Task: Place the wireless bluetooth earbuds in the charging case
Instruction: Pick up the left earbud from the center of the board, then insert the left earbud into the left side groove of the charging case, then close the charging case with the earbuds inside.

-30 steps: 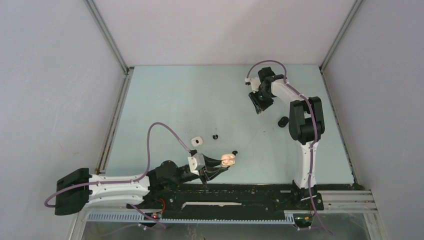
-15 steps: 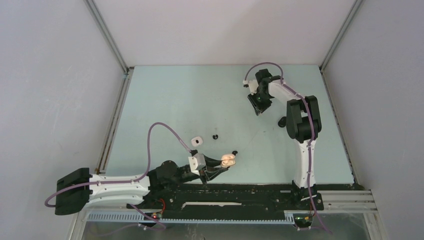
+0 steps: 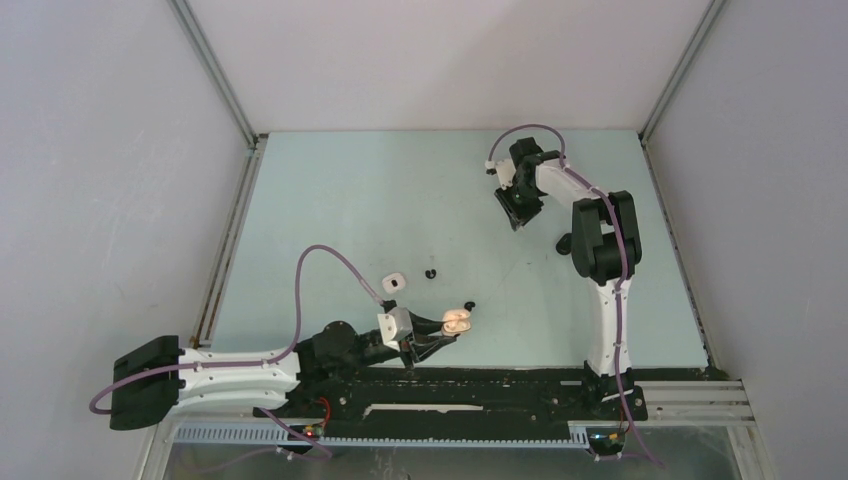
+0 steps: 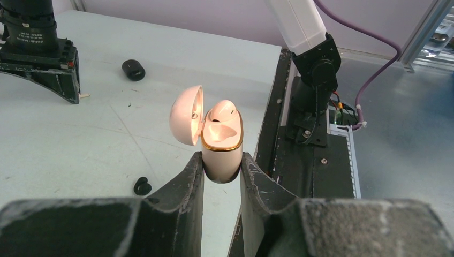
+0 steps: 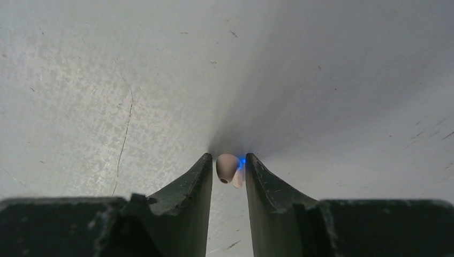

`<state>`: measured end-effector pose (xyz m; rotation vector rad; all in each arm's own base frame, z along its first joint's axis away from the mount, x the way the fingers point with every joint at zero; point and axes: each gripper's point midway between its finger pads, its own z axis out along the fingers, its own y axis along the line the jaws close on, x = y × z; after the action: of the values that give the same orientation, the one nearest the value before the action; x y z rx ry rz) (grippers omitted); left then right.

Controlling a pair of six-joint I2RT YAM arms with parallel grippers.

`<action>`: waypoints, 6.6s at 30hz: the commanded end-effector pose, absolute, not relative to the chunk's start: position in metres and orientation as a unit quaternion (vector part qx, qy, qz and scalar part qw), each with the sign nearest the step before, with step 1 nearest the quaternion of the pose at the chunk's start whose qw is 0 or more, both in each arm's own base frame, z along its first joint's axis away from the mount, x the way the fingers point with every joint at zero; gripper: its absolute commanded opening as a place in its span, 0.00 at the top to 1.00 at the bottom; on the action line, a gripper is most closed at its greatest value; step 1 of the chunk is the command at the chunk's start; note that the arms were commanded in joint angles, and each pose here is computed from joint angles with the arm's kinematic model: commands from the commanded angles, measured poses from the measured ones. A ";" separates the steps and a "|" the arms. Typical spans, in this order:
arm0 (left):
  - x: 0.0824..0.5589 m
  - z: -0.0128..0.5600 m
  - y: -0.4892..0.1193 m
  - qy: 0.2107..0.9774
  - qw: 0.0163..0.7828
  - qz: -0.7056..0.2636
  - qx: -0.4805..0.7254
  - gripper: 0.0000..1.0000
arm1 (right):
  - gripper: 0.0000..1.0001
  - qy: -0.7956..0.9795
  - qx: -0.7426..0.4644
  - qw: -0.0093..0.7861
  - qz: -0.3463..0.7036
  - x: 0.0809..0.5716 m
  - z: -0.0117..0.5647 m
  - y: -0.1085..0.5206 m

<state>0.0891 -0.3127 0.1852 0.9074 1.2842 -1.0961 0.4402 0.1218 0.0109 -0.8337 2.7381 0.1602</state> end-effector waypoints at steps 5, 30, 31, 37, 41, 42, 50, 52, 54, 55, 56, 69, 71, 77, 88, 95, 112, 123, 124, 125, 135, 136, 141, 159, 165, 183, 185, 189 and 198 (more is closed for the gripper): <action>0.087 0.209 -0.318 0.531 0.585 -0.481 0.380 1.00 | 0.73 0.945 -0.292 0.135 0.067 0.444 0.009 0.122; 0.117 0.217 -0.307 0.533 0.627 -0.495 0.278 1.00 | 1.00 0.728 -0.384 0.351 0.446 0.260 0.263 0.225; 0.119 0.220 -0.309 0.531 0.629 -0.495 0.276 1.00 | 1.00 0.712 -0.390 0.359 0.461 0.252 0.272 0.227; 0.128 0.242 -0.327 0.508 0.641 -0.518 0.252 1.00 | 1.00 0.596 -0.440 0.434 0.513 0.207 0.317 0.241; 0.132 0.255 -0.340 0.484 0.638 -0.556 0.223 1.00 | 1.00 0.542 -0.458 0.469 0.526 0.179 0.331 0.247; 0.133 0.258 -0.343 0.478 0.638 -0.563 0.218 1.00 | 1.00 0.533 -0.459 0.477 0.527 0.174 0.334 0.247; 0.141 0.268 -0.365 0.472 0.632 -0.580 0.203 1.00 | 1.00 0.515 -0.455 0.474 0.550 0.155 0.338 0.251; 0.142 0.274 -0.368 0.467 0.633 -0.585 0.197 1.00 | 1.00 0.515 -0.458 0.476 0.547 0.154 0.336 0.251; 0.142 0.278 -0.370 0.465 0.632 -0.589 0.193 1.00 | 1.00 0.517 -0.460 0.479 0.540 0.154 0.333 0.250; 0.143 0.279 -0.371 0.465 0.631 -0.591 0.192 1.00 | 1.00 0.517 -0.461 0.482 0.537 0.154 0.332 0.250; 0.143 0.280 -0.372 0.464 0.630 -0.593 0.191 1.00 | 1.00 0.516 -0.462 0.484 0.535 0.154 0.331 0.249; 0.144 0.285 -0.377 0.462 0.627 -0.600 0.184 1.00 | 1.00 0.515 -0.469 0.483 0.530 0.155 0.326 0.252; 0.144 0.285 -0.377 0.462 0.627 -0.600 0.183 1.00 | 1.00 0.516 -0.471 0.483 0.529 0.155 0.324 0.252; 0.142 0.292 -0.375 0.454 0.628 -0.605 0.182 1.00 | 1.00 0.519 -0.472 0.484 0.523 0.158 0.318 0.252; 0.143 0.297 -0.372 0.450 0.632 -0.605 0.176 1.00 | 1.00 0.523 -0.467 0.481 0.526 0.160 0.312 0.253; 0.144 0.300 -0.369 0.449 0.636 -0.604 0.171 1.00 | 1.00 0.526 -0.466 0.480 0.526 0.161 0.308 0.254; 0.146 0.304 -0.365 0.447 0.643 -0.600 0.163 1.00 | 1.00 0.524 -0.469 0.475 0.529 0.159 0.305 0.254; 0.148 0.303 -0.363 0.449 0.647 -0.595 0.160 1.00 | 1.00 0.519 -0.471 0.463 0.543 0.153 0.305 0.254; 0.149 0.302 -0.362 0.450 0.648 -0.594 0.158 1.00 | 1.00 0.518 -0.472 0.462 0.544 0.152 0.305 0.254; 0.149 0.302 -0.361 0.450 0.649 -0.593 0.158 1.00 | 1.00 0.517 -0.473 0.462 0.544 0.152 0.306 0.254; 0.148 0.303 -0.360 0.447 0.653 -0.589 0.163 1.00 | 1.00 0.532 -0.464 0.468 0.531 0.159 0.300 0.254; 0.148 0.303 -0.360 0.446 0.653 -0.589 0.164 1.00 | 1.00 0.537 -0.460 0.473 0.526 0.163 0.299 0.253; 0.148 0.304 -0.357 0.444 0.657 -0.587 0.163 1.00 | 0.98 0.545 -0.457 0.475 0.518 0.168 0.294 0.253; 0.144 0.302 -0.358 0.444 0.651 -0.592 0.170 1.00 | 0.74 0.544 -0.456 0.484 0.513 0.171 0.297 0.250; 0.144 0.299 -0.361 0.446 0.647 -0.593 0.174 1.00 | 0.61 0.539 -0.462 0.484 0.512 0.168 0.297 0.249; 0.140 0.282 -0.364 0.460 0.633 -0.593 0.190 1.00 | 0.27 0.514 -0.473 0.486 0.526 0.151 0.350 0.224; 0.139 0.276 -0.362 0.466 0.630 -0.591 0.191 1.00 | 0.18 0.537 -0.463 0.476 0.520 0.156 0.336 0.222; 0.137 0.263 -0.355 0.480 0.625 -0.584 0.195 1.00 | 0.15 0.555 -0.469 0.459 0.511 0.163 0.312 0.215; 0.128 0.225 -0.345 0.519 0.609 -0.539 0.261 1.00 | 0.02 0.576 -0.481 0.433 0.499 0.169 0.274 0.212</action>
<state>0.1340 -0.3487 0.2144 0.5337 1.2538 -1.2733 0.1655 0.2122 0.2821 -1.1688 1.4331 1.2628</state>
